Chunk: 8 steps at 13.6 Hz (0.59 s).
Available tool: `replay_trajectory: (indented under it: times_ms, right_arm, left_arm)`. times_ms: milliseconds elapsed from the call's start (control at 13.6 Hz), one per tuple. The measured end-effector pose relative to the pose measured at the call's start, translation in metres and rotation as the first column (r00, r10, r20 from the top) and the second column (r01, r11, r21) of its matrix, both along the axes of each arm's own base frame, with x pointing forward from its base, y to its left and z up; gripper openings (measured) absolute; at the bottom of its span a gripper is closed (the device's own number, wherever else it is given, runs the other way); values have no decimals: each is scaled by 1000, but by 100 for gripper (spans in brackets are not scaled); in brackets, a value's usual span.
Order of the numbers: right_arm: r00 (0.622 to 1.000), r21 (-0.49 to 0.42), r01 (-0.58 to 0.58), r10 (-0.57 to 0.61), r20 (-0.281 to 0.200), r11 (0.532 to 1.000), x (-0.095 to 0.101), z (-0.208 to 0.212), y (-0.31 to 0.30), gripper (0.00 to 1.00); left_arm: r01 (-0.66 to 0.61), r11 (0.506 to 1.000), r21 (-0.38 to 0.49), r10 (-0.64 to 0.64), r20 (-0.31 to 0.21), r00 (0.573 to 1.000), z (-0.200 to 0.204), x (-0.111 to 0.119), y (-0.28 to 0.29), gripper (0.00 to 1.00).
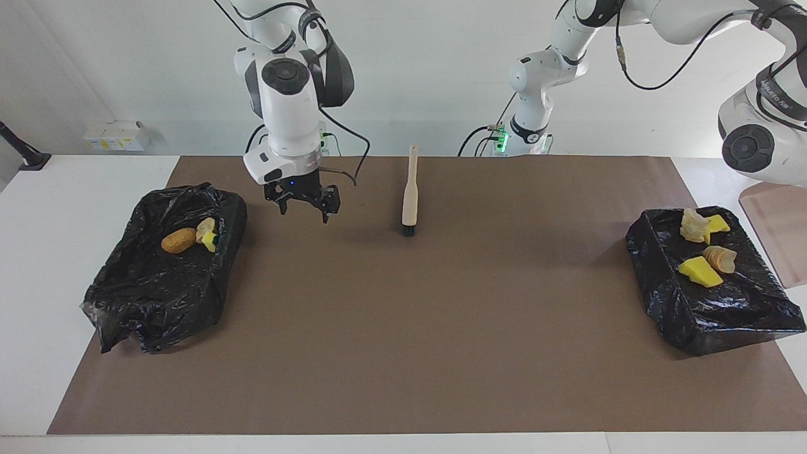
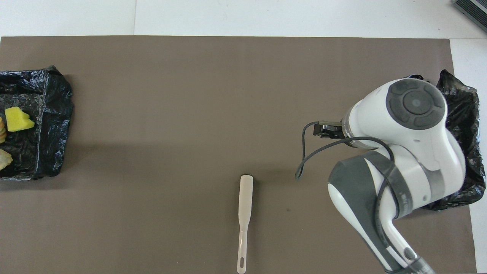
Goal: Sweep and dump trash in bin
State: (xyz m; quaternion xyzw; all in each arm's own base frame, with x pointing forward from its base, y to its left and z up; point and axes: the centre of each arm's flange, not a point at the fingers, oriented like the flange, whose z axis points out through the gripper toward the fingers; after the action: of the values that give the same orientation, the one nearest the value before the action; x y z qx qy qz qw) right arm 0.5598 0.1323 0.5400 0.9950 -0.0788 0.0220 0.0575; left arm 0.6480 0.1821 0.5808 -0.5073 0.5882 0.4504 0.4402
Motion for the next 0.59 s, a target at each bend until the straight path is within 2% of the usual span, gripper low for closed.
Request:
replay_trajectory:
  times_ms: [73, 293, 586]
  right_arm:
    - [1000, -3, -17, 17, -1, 1000, 2, 15, -14, 100]
    - [999, -16, -49, 49, -17, 999, 0, 52, -60, 100]
    - [998, -25, -53, 52, -38, 998, -16, 91, -120, 100]
  left_arm:
    - [-10, 1000, -30, 10, 0, 1000, -3, 0, -9, 31]
    - [-60, 977, -204, 62, -1, 998, -20, -1, -49, 31]
    - [-150, 890, -431, 165, -3, 986, -43, -9, -101, 31]
